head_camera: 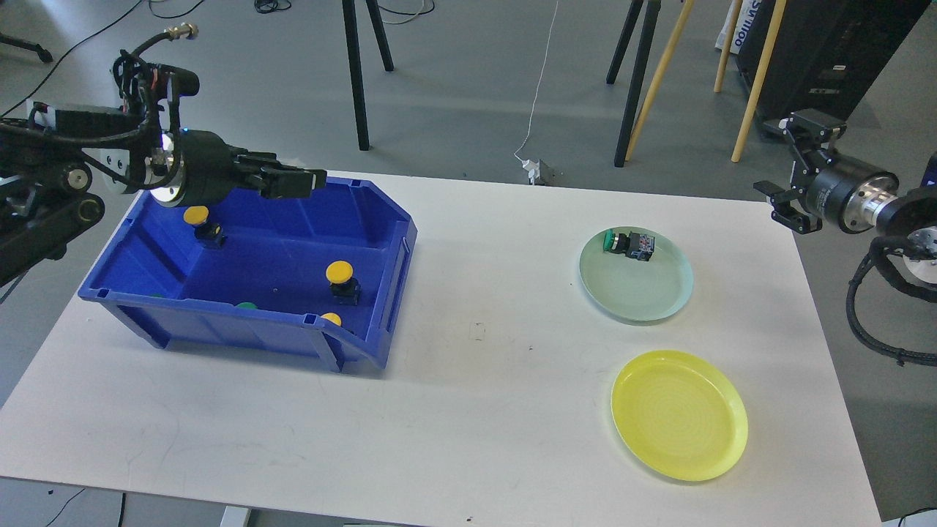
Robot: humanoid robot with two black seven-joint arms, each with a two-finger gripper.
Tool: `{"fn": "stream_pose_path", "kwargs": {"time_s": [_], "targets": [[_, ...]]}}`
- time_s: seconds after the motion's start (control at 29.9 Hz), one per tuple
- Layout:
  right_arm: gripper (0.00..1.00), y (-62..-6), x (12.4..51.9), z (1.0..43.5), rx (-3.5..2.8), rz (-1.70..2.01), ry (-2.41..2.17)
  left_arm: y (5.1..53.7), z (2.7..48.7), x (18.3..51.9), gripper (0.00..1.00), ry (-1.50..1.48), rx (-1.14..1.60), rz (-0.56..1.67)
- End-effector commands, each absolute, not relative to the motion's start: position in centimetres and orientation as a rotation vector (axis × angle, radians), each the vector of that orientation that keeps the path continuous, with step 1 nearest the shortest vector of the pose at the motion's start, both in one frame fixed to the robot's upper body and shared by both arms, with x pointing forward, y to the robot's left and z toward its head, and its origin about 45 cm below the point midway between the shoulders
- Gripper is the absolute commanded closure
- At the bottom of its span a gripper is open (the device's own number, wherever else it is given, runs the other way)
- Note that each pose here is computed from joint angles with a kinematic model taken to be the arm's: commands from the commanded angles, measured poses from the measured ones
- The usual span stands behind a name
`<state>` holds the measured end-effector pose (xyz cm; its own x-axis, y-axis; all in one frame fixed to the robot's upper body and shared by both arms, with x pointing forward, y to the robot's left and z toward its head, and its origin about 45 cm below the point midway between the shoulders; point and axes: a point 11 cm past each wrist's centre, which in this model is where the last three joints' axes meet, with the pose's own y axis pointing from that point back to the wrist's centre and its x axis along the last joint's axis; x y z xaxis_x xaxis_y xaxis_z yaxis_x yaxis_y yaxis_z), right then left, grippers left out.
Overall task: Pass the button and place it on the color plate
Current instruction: 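Lower the left gripper into the bin and grasp a yellow-topped button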
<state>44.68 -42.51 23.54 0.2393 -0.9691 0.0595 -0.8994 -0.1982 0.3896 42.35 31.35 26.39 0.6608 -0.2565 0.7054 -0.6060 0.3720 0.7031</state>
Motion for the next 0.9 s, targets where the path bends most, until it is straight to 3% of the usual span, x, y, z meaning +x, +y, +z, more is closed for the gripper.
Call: {"fn": "stream_pose_path", "kwargs": {"time_s": [0.0, 0.23, 0.5, 0.87], "targets": [[0.08, -43.8, 44.1, 23.6, 2.145, -0.274, -1.729, 29.5, 22.6, 42.6, 0.06, -0.857, 1.267, 0.17], [0.08, -46.7, 41.9, 21.5, 2.018, -0.282, -1.685, 29.4, 17.8, 44.0, 0.06, -0.761, 1.342, 0.181], [0.08, -49.9, 38.3, 18.6, 1.906, -0.35, -1.676, 27.6, 15.9, 43.4, 0.06, -0.741, 1.324, 0.148], [0.08, -50.8, 37.8, 18.7, 1.886, -0.344, -1.687, 26.9, 15.0, 43.0, 0.06, -0.754, 1.335, 0.104]]}}
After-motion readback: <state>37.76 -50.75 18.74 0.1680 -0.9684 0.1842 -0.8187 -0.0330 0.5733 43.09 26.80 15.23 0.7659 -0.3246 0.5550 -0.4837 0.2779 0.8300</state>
